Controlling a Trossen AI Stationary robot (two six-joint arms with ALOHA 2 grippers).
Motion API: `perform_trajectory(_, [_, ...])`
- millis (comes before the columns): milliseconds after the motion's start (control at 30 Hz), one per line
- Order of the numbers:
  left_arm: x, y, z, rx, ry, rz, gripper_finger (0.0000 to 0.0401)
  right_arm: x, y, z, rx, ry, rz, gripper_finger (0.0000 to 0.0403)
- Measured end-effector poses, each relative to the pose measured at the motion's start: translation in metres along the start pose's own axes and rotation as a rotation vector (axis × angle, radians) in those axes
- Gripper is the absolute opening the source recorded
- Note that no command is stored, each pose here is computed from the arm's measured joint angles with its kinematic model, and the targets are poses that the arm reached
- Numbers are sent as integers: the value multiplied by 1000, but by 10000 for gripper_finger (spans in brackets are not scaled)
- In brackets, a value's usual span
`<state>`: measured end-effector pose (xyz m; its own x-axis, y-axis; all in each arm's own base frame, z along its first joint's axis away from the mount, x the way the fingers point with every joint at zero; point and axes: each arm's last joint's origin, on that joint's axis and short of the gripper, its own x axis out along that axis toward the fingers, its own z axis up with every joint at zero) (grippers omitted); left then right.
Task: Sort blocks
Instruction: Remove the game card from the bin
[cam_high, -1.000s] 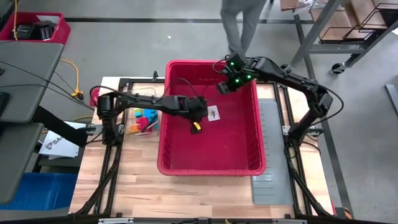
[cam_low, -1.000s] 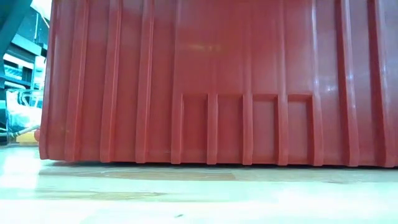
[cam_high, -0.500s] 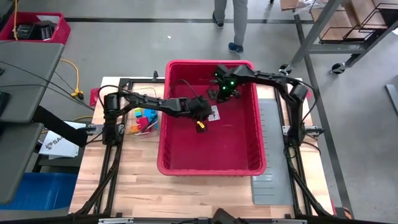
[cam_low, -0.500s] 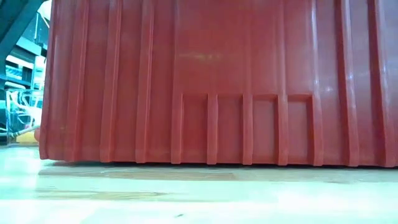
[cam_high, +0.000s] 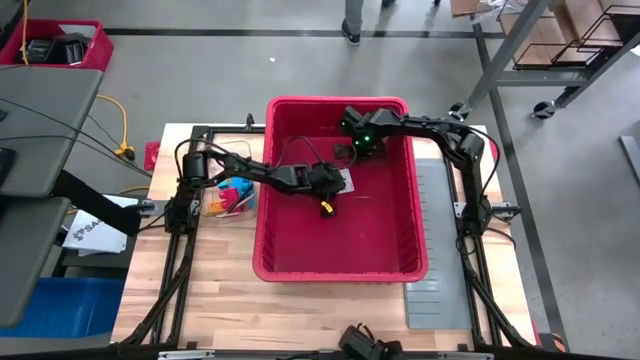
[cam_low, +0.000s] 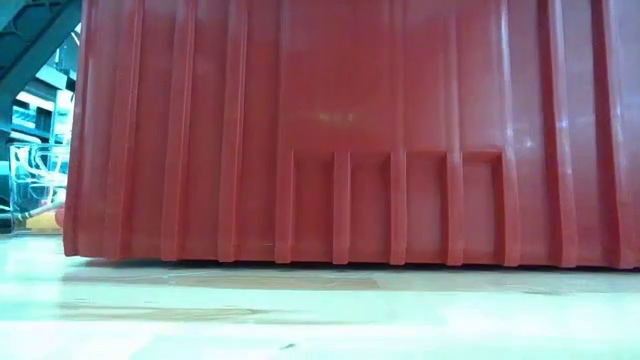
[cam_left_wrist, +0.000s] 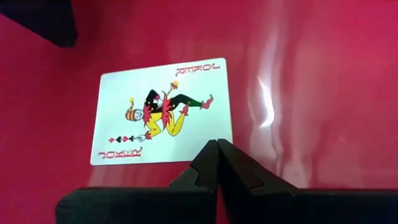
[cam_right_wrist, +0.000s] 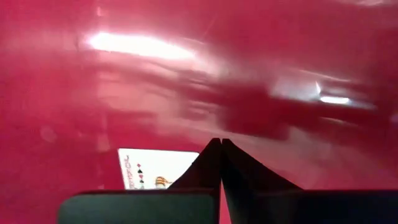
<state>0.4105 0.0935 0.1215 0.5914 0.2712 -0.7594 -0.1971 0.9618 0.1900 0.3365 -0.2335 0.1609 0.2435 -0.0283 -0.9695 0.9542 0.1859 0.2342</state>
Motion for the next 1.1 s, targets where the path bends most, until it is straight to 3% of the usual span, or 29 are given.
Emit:
perform_trajectory(200, [8,-1,-2,-2,-10,25,0,-1,-4,7,43,-8,29,0])
perform_trajectory(400, [14,-3,-8,-48,30,-36,0,2,0,9,59,21,100,0])
perform_trajectory(667, [13,-4,-9,-46,46,-45,0,27,4,3,88,59,68,0])
perform_trajectory(900, [14,-4,-11,-44,59,-62,0,14,-12,5,-107,84,-13,9])
perform_trajectory(1000, [14,-4,-11,-44,57,-63,0,8,-20,6,-148,111,-38,38])
perform_trajectory(1100, [14,-4,-11,-44,57,-62,0,8,-20,6,-197,140,9,88])
